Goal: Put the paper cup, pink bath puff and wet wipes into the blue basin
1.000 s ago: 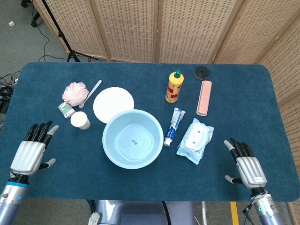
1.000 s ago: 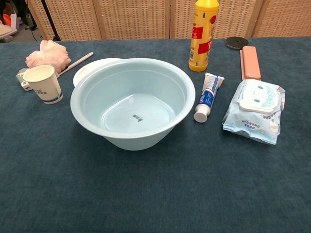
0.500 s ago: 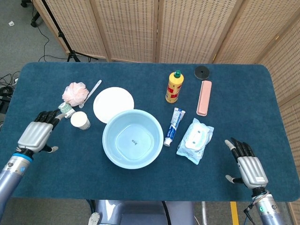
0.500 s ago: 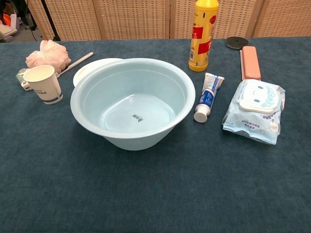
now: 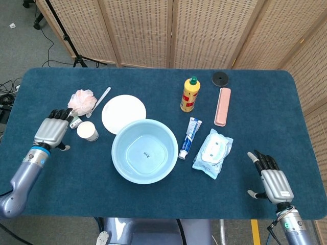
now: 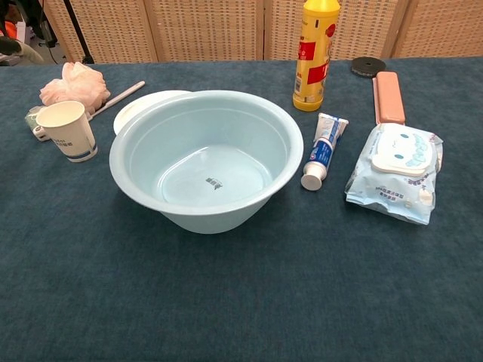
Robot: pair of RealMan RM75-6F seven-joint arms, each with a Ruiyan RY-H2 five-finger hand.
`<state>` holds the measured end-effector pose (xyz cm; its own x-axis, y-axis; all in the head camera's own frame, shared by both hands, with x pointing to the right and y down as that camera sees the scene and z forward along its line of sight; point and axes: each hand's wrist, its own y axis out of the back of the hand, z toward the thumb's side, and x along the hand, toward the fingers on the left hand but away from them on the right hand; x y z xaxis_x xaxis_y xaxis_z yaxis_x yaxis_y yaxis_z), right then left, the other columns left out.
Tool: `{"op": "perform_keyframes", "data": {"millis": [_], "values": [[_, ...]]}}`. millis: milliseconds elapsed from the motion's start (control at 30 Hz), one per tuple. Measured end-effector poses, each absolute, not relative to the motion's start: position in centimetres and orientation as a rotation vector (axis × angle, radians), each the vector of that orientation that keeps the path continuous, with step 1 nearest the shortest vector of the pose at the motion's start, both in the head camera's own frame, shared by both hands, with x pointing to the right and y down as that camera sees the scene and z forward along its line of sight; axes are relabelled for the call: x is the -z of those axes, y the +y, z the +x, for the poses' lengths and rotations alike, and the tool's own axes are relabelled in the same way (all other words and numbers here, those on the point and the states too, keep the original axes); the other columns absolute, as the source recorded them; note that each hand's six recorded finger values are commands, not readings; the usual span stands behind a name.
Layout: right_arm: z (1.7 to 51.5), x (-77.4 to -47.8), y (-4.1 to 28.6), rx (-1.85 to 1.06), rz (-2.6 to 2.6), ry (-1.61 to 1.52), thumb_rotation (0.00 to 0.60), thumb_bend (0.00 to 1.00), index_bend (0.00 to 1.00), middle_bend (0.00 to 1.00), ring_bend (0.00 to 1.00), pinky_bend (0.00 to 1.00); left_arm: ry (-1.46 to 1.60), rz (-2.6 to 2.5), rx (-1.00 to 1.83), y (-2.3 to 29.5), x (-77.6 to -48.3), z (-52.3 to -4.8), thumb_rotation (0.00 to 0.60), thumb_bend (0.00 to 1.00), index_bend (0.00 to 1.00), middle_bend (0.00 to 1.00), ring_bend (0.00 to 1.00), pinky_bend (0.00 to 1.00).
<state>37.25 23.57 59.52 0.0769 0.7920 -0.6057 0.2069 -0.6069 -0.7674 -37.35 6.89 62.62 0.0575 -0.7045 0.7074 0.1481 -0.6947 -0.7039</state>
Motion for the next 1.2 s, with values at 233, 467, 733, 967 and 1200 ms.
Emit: {"op": "perform_keyframes", "data": {"millis": [233,467,733,967,1200], "values": [[37.8,-60.0,23.2,-1.581,-1.867,-0.996,0.600,0.05,0.03,0.00,0.00,0.00,0.504,-1.714,1.712,6.4,-64.9,-35.4,0.600,0.13,0.07,0.00,0.00,0.00],[38.4,-60.2,23.1,-1.597,-1.863,-1.012,0.600,0.05,0.03,0.00,0.00,0.00,0.447,-1.700,1.719,7.0,-66.6,-34.6,0.600,0.14,0.12,0.00,0.00,0.00],[38.6,-60.4,23.0,-1.610,-1.862,-1.018,0.600,0.05,0.03,0.00,0.00,0.00,0.437,-1.675,1.734,7.1,-67.7,-34.7,0.600,0.15,0.16,0.00,0.00,0.01],[38.7,-60.6,23.0,-1.621,-1.863,-1.013,0.600,0.05,0.03,0.00,0.00,0.00,0.459,-1.664,1.726,7.1,-68.9,-34.4,0.600,0.20,0.27,0.01,0.00,0.09],[39.0,-60.7,23.0,-1.634,-1.858,-1.017,0.600,0.05,0.03,0.00,0.00,0.00,0.521,-1.636,1.685,7.0,-69.7,-34.1,0.600,0.24,0.35,0.06,0.03,0.15]]}}
